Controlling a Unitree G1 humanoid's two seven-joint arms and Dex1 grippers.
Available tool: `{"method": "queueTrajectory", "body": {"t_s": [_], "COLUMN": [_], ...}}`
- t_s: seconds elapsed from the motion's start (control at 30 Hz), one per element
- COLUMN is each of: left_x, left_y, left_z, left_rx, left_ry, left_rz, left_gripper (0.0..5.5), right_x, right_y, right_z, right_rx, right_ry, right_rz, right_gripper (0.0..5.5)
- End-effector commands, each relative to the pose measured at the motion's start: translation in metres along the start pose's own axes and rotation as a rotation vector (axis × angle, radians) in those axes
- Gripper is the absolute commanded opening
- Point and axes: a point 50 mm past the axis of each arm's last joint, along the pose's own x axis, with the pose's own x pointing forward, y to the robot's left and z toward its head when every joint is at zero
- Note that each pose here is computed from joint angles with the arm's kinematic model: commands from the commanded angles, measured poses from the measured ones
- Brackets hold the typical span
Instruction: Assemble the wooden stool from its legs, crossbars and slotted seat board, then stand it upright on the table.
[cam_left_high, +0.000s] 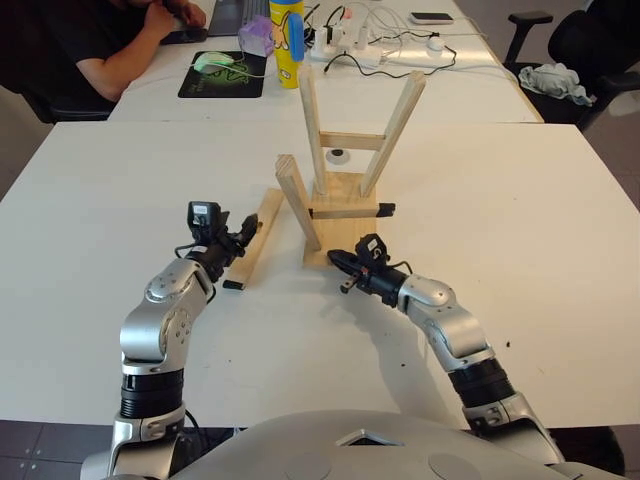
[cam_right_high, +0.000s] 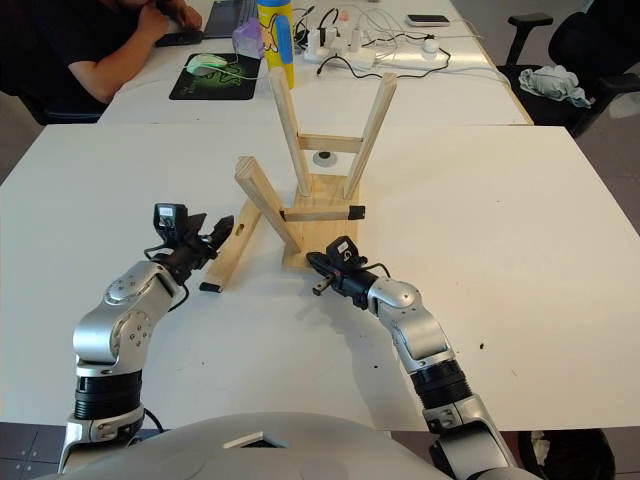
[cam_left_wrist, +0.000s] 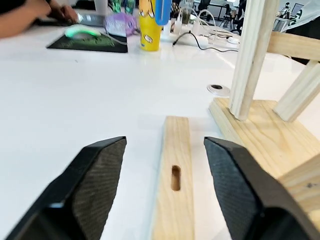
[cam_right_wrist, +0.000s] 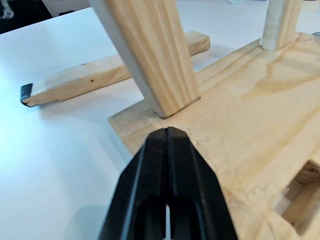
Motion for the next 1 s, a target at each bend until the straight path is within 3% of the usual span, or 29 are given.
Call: {"method": "queueTrajectory", "body": {"t_s": [0.03, 0.5, 0.87, 1.0], "left_x": [-0.001, 0.001, -0.005, -0.011], "left_y": [0.000, 0.002, 0.036, 0.057], "left_z": [-0.016, -0.056, -0.065, -0.042], "left_rx": [-0.004, 0.030, 0.144, 0.125], "left_ry": [0.133, 0.325, 0.330, 0.139], "left_rz": [-0.024, 0.016, 0.096, 0.132], "left_gripper": [3.51, 3.51, 2.08, 2.08], "right_x": [-0.011, -0.003, -0.002, -0.008], "right_y": [0.000, 0.004, 0.005, 0.015], "right_z": [-0.050, -0.043, -0.025, -0.008], "right_rx": [0.101, 0.086, 0.094, 0.133], "right_ry": [0.231, 0.220, 0.103, -0.011], "right_rz": [-0.037, -0.002, 0.039, 0.150], "right_gripper": [0.00, 0.00, 0.00, 0.20]}}
